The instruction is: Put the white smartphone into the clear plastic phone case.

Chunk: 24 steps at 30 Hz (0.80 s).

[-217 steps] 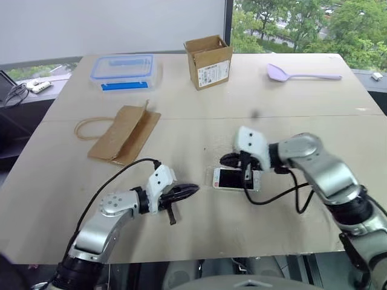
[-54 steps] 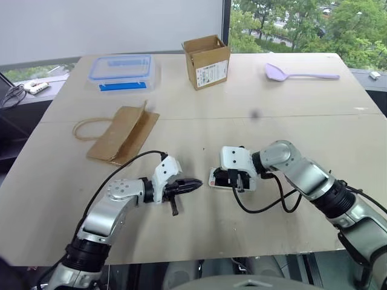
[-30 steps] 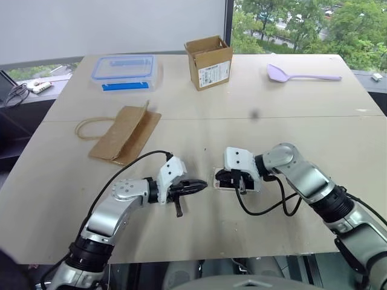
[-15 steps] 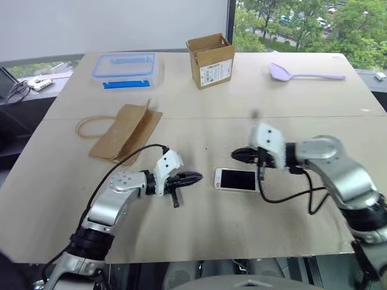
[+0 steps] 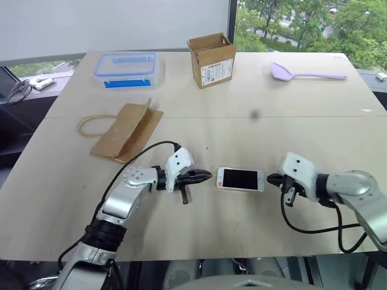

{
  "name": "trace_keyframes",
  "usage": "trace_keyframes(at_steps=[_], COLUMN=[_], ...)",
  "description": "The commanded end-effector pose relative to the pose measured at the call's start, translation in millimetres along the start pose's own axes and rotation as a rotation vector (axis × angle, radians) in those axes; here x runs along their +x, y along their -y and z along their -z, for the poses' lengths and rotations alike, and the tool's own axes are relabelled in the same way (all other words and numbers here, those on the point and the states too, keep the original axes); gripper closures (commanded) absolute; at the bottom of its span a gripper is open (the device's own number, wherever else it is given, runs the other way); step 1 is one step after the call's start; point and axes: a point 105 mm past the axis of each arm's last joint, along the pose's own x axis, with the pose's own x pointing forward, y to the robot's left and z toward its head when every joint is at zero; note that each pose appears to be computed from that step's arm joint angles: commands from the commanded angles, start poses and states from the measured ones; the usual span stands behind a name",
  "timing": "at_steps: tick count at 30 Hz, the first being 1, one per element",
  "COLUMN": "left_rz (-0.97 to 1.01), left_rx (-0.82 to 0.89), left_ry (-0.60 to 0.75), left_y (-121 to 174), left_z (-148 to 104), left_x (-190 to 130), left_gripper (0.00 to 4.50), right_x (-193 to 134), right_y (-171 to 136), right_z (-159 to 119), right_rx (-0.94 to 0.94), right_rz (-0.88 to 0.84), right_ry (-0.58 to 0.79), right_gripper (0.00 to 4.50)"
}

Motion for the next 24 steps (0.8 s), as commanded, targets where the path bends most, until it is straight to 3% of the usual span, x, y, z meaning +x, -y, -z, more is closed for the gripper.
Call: trace_keyframes(at_steps=[1,24], left_rz=[0.030,0.027], left_rx=[0.025,0.019], left_ry=[0.012,0.020], left_y=[5,13], left_z=[-6,-8], left_x=[3,5], left_gripper=[4.39,4.39], right_x=[1,25], right_y=[-3,-23], right_z=[-10,-36], right_rx=[-0.034,-0.143], right_rz=[0.009,-0.123], right_ry=[0.031,0.077], right_gripper=[4.50,4.50])
